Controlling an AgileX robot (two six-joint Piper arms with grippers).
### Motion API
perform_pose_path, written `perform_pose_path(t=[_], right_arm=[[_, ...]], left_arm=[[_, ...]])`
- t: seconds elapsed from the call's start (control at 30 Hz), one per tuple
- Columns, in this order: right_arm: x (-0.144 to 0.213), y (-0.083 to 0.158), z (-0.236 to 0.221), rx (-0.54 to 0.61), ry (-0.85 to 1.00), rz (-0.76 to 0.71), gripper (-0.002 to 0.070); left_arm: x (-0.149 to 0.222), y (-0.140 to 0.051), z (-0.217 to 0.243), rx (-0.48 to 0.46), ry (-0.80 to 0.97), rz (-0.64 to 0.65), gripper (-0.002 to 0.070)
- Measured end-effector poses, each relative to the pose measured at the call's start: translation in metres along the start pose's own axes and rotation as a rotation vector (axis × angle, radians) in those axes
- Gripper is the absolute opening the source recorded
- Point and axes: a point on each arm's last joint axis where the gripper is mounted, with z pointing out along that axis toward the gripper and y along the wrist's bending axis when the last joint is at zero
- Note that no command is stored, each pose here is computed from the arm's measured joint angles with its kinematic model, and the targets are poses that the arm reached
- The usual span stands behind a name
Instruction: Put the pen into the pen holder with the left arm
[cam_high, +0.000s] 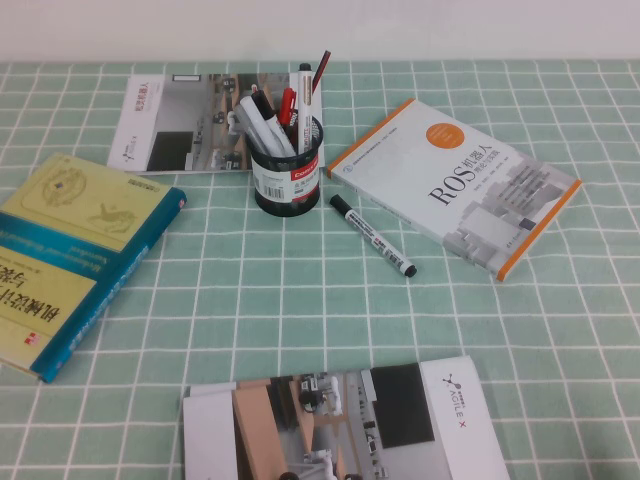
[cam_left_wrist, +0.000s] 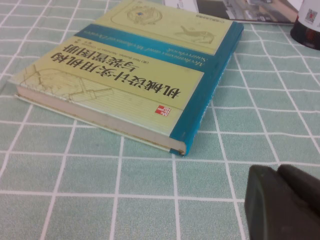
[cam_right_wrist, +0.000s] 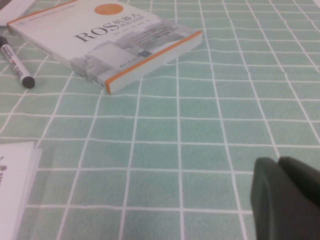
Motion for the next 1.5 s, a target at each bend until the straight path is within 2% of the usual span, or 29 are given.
perform_pose_path(t=[1.23, 1.37, 1.5], right_arm=[[0.0, 0.0, 0.0, 0.0, 0.0, 0.0, -0.002], [0.0, 0.0, 0.0, 0.0, 0.0, 0.0, -0.002], [0.0, 0.0, 0.0, 0.0, 0.0, 0.0, -0.002]], left_arm=[[0.0, 0.0, 0.0, 0.001, -0.004, 0.0, 0.0], [-0.003, -0.003, 0.0, 0.039, -0.044, -0.114, 0.0], [-0.015, -0.007, -0.001, 0.117, -0.16, -0.436, 0.0]])
